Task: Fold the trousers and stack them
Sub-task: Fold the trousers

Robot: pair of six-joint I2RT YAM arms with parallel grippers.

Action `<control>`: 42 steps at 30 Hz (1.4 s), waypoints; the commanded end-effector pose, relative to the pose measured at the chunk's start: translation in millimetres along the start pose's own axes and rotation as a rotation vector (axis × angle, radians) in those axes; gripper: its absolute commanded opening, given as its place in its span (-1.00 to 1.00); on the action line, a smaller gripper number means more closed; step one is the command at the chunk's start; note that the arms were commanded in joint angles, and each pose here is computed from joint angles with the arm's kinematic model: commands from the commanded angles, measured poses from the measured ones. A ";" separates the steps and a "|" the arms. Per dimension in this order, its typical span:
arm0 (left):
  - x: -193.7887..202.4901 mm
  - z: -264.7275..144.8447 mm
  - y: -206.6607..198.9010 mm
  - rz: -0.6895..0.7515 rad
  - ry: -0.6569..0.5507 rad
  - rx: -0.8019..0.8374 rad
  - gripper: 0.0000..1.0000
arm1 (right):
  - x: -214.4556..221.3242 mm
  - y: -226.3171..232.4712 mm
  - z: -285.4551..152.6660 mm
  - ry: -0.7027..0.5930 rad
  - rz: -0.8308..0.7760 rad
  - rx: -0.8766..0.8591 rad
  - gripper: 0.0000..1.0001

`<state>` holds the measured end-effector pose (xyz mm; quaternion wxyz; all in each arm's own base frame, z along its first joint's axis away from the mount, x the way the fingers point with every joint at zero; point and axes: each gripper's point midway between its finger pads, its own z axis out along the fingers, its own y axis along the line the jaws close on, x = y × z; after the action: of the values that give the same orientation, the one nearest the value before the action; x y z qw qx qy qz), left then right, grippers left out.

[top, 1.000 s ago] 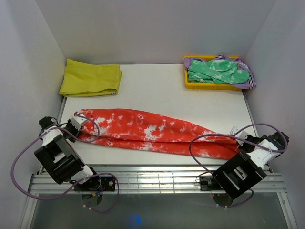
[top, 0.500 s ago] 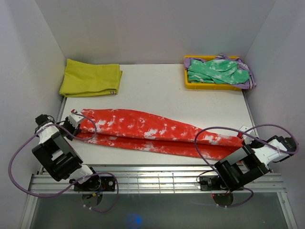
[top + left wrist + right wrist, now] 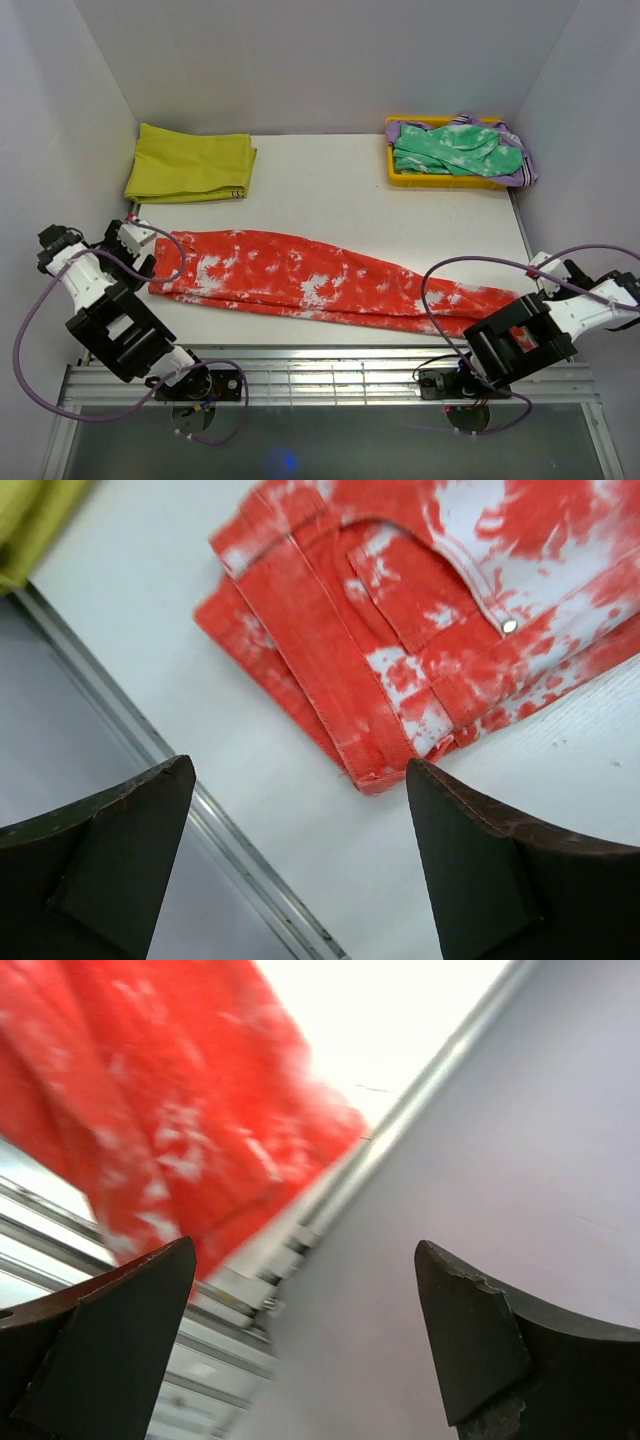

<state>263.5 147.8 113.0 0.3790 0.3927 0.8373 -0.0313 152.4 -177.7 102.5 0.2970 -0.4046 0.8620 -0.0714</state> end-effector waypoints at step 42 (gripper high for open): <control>-70.6 59.2 -56.2 -0.301 -0.076 0.142 0.29 | -84.3 6.4 43.6 0.037 0.627 -0.476 0.21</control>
<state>288.1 80.5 57.0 0.3066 0.2036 0.9186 -0.1441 222.6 -118.1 101.9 0.2061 -0.2300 0.9318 0.1909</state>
